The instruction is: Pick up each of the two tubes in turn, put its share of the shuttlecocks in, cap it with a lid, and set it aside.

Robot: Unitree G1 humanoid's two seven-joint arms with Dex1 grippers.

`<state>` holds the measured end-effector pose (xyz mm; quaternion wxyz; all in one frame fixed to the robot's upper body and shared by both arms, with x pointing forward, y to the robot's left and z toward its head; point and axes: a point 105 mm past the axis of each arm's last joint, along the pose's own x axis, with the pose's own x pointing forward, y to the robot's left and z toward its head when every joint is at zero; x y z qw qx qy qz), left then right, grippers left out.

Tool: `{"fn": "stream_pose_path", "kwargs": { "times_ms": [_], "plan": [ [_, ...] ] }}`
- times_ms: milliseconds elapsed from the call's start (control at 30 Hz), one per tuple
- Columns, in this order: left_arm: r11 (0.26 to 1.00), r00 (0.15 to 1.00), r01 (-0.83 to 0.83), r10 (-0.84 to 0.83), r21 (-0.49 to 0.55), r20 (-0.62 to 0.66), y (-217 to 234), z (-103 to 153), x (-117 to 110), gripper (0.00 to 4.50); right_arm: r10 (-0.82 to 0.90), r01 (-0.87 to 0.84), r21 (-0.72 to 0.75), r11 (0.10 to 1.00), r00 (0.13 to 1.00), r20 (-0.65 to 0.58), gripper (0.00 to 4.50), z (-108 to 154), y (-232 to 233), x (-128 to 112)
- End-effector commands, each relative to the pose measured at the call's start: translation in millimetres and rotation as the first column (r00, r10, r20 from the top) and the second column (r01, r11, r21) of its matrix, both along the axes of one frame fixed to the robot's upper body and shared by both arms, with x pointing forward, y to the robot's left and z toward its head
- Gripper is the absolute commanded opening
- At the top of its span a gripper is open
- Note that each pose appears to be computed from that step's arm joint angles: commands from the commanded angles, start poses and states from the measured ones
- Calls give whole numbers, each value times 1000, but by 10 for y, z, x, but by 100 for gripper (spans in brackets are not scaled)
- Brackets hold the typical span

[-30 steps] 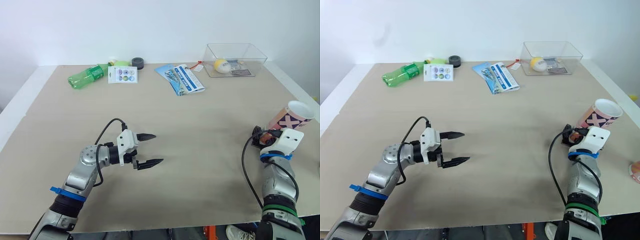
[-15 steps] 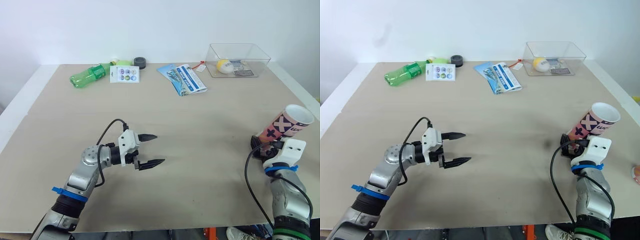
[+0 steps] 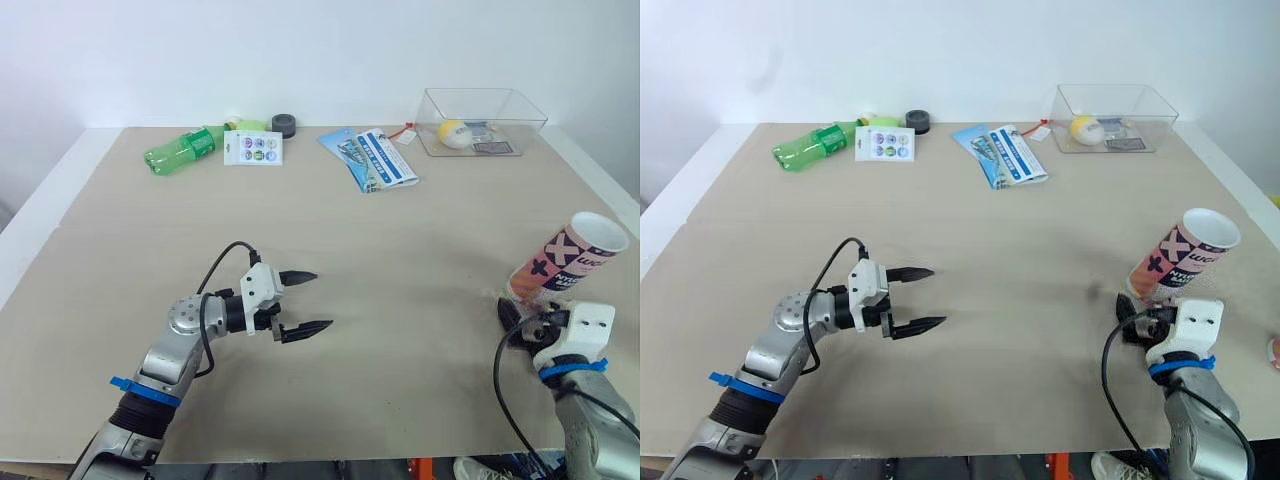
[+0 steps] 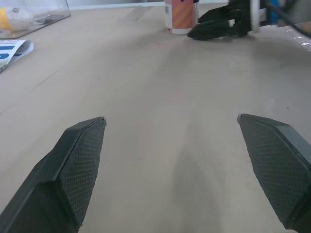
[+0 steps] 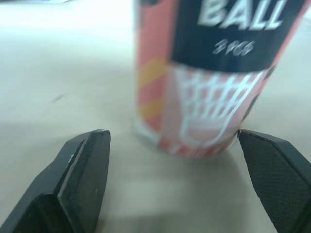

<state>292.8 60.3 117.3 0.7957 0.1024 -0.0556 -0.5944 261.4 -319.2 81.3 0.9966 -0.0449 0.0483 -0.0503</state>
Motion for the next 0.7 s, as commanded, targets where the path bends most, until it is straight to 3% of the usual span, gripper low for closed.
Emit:
{"fn": "stream_pose_path", "kwargs": {
  "times_ms": [33, 167, 333, 533, 700],
  "plan": [
    [1000, 999, -5, 6, -8, 35, 9, 57, 5, 450, 77, -77, 15, 997, 996, -39, 449, -88, 168, -95],
    [999, 999, -31, 32, -15, 29, 29, 61, 44, 450, 265, -266, -21, 964, 964, -34, 449, -93, 517, -187],
    [993, 993, -113, 113, -20, 20, 106, 45, 131, 450, 654, -641, -148, 753, 754, 59, 449, 97, 1089, -208],
    [982, 983, -186, 186, 22, -4, 294, -88, 130, 450, 865, -842, -214, 495, 501, 34, 449, 209, 1377, 72],
    [966, 969, -246, 245, 78, 22, 497, -132, 165, 450, 928, -907, -211, 365, 374, -4, 449, 265, 1435, 411]
  ]
}}
